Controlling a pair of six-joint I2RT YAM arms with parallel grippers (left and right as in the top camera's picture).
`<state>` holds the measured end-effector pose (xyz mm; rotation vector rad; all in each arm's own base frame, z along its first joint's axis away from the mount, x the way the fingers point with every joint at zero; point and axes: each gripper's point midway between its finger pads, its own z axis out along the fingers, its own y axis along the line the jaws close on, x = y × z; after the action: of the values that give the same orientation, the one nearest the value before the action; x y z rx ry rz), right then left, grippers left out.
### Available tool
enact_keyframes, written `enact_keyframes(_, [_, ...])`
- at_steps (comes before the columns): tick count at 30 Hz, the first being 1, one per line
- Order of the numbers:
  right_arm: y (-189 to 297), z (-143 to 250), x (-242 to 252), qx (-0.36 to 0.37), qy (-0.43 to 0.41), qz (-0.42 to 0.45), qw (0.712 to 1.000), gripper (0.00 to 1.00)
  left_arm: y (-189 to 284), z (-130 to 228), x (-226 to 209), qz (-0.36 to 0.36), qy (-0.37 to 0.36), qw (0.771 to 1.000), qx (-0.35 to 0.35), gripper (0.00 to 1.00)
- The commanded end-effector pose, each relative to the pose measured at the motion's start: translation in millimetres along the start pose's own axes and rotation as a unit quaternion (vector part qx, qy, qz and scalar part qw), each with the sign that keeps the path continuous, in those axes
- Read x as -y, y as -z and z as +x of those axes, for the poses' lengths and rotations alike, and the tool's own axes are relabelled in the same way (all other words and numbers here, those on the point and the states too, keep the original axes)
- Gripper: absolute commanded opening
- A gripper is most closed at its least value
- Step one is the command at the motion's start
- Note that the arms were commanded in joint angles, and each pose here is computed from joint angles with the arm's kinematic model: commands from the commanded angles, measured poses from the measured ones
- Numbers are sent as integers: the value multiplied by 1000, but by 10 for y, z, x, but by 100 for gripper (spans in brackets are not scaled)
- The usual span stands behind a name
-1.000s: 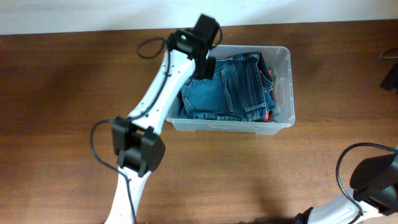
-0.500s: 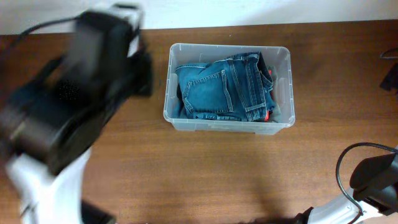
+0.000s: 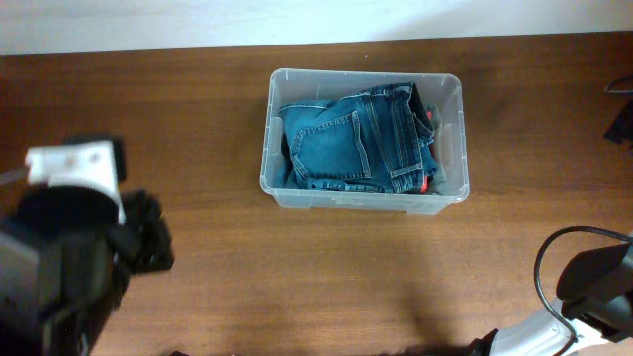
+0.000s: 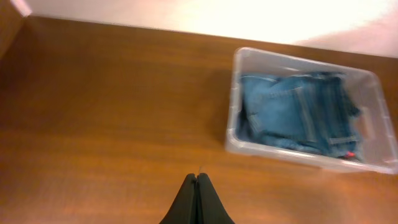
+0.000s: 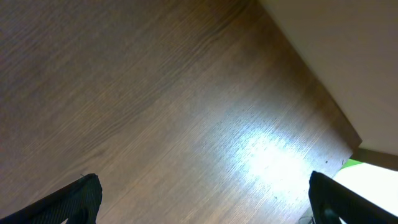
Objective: Pack container
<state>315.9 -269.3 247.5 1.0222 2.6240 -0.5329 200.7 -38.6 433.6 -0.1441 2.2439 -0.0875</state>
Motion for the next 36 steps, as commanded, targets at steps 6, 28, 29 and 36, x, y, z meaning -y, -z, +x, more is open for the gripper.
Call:
enact_keyframes(6, [12,-14,21,3,-4,6,1000,98,-265,645,-731,-115,139,979,92,3])
enact_keyframes(28, [12,-14,21,3,-4,6,1000,98,-1990,1882,-140,-30,122,992,-13,99])
enact_keyframes(29, [12,-14,21,3,-4,6,1000,98,-2011,1903,-129,-30,120,992,-20,99])
enact_keyframes(36, [12,-14,21,3,-4,6,1000,98,-2139,2065,-154,-57,101,992,-59,99])
